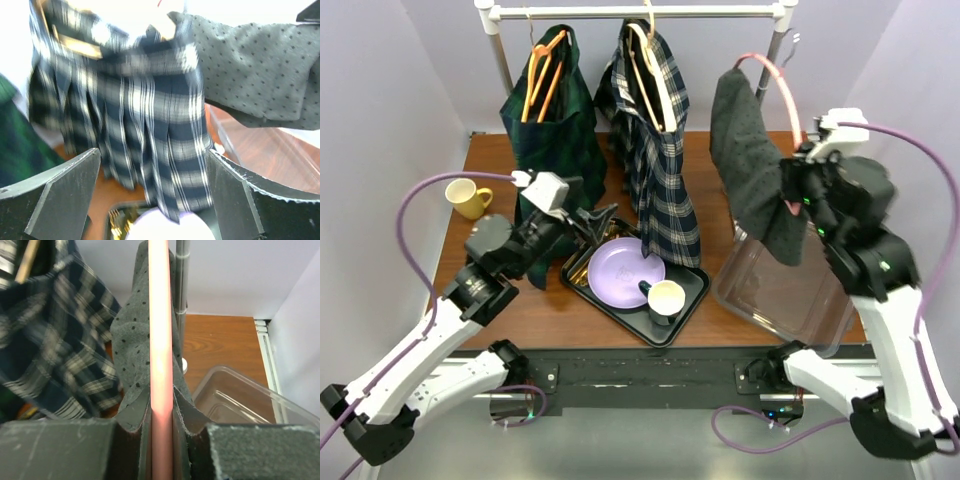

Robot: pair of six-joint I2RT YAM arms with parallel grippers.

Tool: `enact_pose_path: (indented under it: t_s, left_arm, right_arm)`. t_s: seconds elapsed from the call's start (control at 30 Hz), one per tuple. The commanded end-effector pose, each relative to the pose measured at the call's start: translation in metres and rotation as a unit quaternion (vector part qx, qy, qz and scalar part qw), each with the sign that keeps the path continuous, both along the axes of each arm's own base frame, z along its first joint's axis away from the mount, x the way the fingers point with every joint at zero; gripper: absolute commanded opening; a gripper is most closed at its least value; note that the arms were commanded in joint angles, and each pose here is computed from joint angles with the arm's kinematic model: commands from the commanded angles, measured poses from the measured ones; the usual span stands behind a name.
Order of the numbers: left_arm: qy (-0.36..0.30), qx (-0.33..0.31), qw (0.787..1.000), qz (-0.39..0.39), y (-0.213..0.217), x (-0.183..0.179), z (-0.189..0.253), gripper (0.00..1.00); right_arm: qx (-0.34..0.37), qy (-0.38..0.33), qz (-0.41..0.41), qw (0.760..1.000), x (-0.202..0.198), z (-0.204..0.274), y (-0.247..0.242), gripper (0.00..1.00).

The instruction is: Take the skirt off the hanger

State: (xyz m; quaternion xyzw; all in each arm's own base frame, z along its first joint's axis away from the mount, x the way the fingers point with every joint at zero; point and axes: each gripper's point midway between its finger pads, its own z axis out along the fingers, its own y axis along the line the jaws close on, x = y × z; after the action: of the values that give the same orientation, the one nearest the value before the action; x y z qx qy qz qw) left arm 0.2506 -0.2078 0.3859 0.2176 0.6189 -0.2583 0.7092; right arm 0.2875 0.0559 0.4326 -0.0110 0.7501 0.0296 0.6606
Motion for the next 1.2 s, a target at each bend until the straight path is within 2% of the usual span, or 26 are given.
enact_pose_path:
  t_s: [0.0, 0.03, 0.07, 0.13, 0.17, 0.23, 0.33, 0.4, 0.5, 0.67, 0.77, 0.8, 0.83, 0.9, 0.93, 1.07, 1.17]
  left_arm:
    - [-0.132, -0.036, 0.991, -0.008, 0.013, -0.022, 0.105, 0.9]
    - [-0.112, -0.043, 0.993, -0.007, 0.014, -0.021, 0.109, 0.91]
    - [-0.117, -0.057, 0.992, -0.006, 0.015, -0.022, 0.134, 0.91]
    - [-0.061, -0.081, 0.994, -0.028, 0.007, -0.024, 0.139, 0.91]
    - [-0.059, -0.098, 0.992, -0.045, 0.002, -0.027, 0.156, 0.91]
    - [-0.026, -0.142, 0.985, -0.094, -0.011, -0.038, 0.168, 0.91]
    - [-0.014, -0.177, 0.973, -0.147, -0.022, -0.053, 0.188, 0.89]
    - [-0.028, -0.183, 0.972, -0.142, -0.018, -0.055, 0.2, 0.88]
    - [-0.052, -0.181, 0.978, -0.087, 0.003, -0.048, 0.211, 0.87]
    - [-0.103, -0.149, 0.982, -0.05, 0.025, -0.057, 0.22, 0.84]
    - [-0.133, -0.09, 0.986, -0.037, 0.033, -0.062, 0.222, 0.86]
    - [-0.134, -0.074, 0.988, -0.031, 0.036, -0.062, 0.221, 0.87]
    - [-0.129, -0.035, 0.991, -0.022, 0.038, -0.059, 0.211, 0.87]
    - [-0.134, -0.017, 0.991, -0.019, 0.045, -0.065, 0.22, 0.86]
    - [-0.125, 0.01, 0.992, -0.024, 0.044, -0.066, 0.211, 0.86]
    - [-0.148, 0.025, 0.987, -0.059, 0.051, -0.095, 0.231, 0.86]
    - [-0.164, 0.028, 0.982, -0.092, 0.055, -0.119, 0.24, 0.88]
  right_arm:
    - [0.09, -0.149, 0.028, 0.984, -0.058, 0.109, -0.009, 0.0]
    - [0.099, -0.157, 0.04, 0.982, -0.064, 0.116, -0.007, 0.0]
    - [0.106, -0.173, 0.051, 0.978, -0.074, 0.129, -0.006, 0.0]
    - [0.116, -0.199, 0.093, 0.969, -0.088, 0.148, 0.004, 0.0]
    - [0.12, -0.219, 0.106, 0.963, -0.098, 0.162, 0.005, 0.0]
    - [0.127, -0.255, 0.143, 0.948, -0.111, 0.183, 0.014, 0.0]
    - [0.132, -0.288, 0.191, 0.929, -0.129, 0.21, 0.025, 0.0]
    - [0.13, -0.296, 0.231, 0.917, -0.137, 0.225, 0.038, 0.0]
    - [0.136, -0.301, 0.249, 0.91, -0.151, 0.239, 0.04, 0.0]
    - [0.134, -0.312, 0.253, 0.906, -0.163, 0.247, 0.037, 0.0]
    - [0.132, -0.271, 0.332, 0.894, -0.16, 0.231, 0.068, 0.0]
    - [0.129, -0.254, 0.37, 0.884, -0.16, 0.223, 0.082, 0.0]
    - [0.125, -0.223, 0.439, 0.861, -0.169, 0.21, 0.104, 0.0]
    - [0.122, -0.184, 0.512, 0.83, -0.172, 0.19, 0.127, 0.0]
    - [0.121, -0.16, 0.564, 0.801, -0.185, 0.181, 0.137, 0.0]
    - [0.124, -0.124, 0.63, 0.756, -0.197, 0.162, 0.15, 0.0]
    - [0.123, -0.11, 0.639, 0.752, -0.197, 0.149, 0.151, 0.0]
